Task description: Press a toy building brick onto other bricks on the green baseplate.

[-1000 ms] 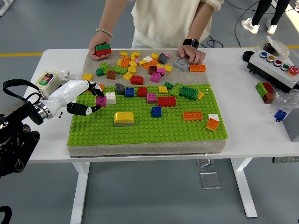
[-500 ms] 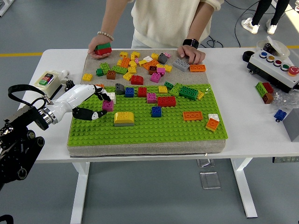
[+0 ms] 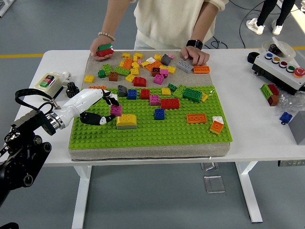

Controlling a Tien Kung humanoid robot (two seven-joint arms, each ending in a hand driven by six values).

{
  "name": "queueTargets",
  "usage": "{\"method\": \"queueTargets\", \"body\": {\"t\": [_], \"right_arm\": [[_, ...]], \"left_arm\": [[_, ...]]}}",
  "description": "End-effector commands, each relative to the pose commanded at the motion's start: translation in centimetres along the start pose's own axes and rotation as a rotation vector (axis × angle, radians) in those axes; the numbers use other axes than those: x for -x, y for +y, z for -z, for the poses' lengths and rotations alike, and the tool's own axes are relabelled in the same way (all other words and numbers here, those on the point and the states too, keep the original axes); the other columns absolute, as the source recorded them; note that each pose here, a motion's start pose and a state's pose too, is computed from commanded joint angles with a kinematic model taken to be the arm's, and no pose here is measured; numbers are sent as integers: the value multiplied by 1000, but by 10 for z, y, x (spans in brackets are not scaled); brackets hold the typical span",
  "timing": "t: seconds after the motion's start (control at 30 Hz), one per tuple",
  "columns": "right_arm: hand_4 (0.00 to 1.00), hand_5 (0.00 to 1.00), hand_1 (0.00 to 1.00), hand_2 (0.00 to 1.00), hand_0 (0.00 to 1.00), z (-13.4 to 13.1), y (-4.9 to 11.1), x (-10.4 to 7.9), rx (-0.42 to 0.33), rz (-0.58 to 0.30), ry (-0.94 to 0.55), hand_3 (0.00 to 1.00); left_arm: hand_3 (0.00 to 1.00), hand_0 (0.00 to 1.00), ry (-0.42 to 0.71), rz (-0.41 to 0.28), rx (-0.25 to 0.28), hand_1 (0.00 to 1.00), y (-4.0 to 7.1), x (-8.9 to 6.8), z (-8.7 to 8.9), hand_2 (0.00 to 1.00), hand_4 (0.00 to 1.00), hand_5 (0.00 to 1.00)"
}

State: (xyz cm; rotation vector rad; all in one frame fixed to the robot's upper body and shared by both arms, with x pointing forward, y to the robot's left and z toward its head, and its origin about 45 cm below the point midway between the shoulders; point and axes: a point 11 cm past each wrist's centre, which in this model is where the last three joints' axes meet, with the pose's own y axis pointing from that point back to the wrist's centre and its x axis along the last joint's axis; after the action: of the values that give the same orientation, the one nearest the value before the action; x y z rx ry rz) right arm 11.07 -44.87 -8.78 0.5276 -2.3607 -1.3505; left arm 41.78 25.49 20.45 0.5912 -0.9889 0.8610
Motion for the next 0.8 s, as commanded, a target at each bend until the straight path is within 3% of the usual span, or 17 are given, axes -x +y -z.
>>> {"method": "queueTargets", "body": {"t": [0.8], "right_arm": [[916, 497, 654, 704, 733, 2, 0, -1, -4, -4, -5, 588]], "left_arm": [[542, 607, 49, 7, 3, 562, -10, 15, -11, 563, 708, 2]]}}
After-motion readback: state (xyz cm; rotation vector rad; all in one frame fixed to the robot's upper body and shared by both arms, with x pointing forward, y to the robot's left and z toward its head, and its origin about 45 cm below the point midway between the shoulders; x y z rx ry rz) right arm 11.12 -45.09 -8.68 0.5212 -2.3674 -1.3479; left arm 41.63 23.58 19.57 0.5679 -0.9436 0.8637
